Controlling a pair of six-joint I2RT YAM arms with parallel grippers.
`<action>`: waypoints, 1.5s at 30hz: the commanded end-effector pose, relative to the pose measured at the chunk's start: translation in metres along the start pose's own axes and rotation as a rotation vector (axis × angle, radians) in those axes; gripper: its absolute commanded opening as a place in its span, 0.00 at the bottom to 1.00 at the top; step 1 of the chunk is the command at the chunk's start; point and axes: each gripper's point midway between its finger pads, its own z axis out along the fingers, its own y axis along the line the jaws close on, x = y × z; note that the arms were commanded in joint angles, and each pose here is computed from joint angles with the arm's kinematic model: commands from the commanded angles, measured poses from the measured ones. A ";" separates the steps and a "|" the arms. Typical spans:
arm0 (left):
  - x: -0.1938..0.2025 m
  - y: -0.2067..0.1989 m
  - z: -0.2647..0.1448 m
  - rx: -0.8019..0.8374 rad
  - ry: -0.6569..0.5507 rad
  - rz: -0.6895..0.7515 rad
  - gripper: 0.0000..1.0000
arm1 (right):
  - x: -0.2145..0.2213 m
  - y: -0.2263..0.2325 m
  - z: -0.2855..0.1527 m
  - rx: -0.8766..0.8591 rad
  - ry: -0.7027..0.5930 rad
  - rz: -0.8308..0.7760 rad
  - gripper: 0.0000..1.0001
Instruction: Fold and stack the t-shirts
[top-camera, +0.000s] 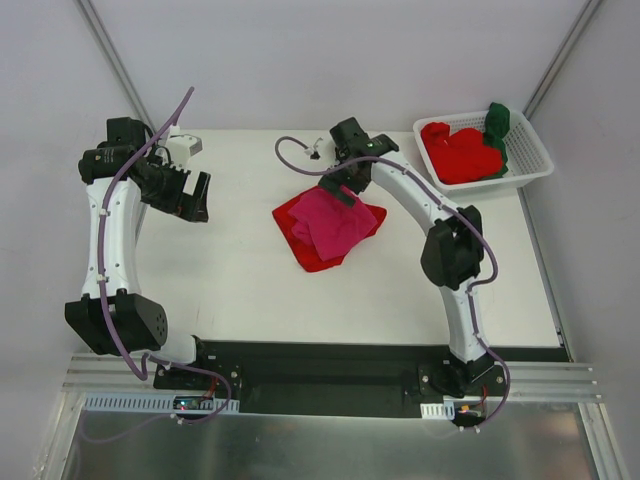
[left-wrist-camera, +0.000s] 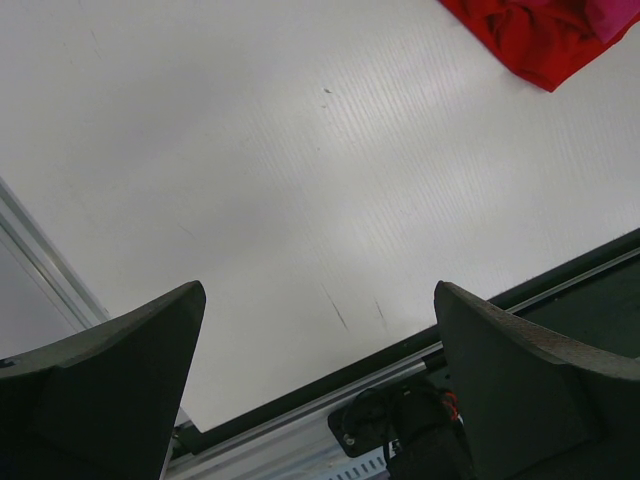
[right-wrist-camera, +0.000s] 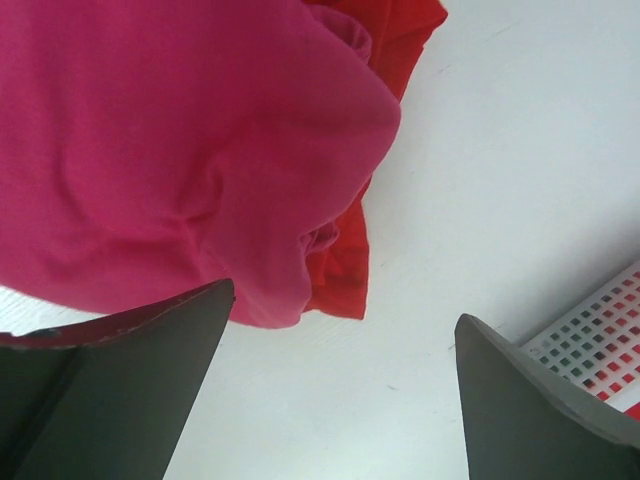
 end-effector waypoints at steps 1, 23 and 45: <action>-0.006 -0.004 -0.010 0.011 -0.041 0.022 0.99 | -0.003 -0.012 0.026 0.052 -0.006 -0.034 0.97; -0.011 -0.001 -0.007 0.020 -0.040 0.025 0.99 | -0.009 -0.047 0.015 0.194 -0.014 -0.023 0.96; -0.005 -0.006 -0.010 0.027 -0.038 0.025 0.99 | -0.038 0.083 -0.014 -0.463 -0.207 -0.023 0.97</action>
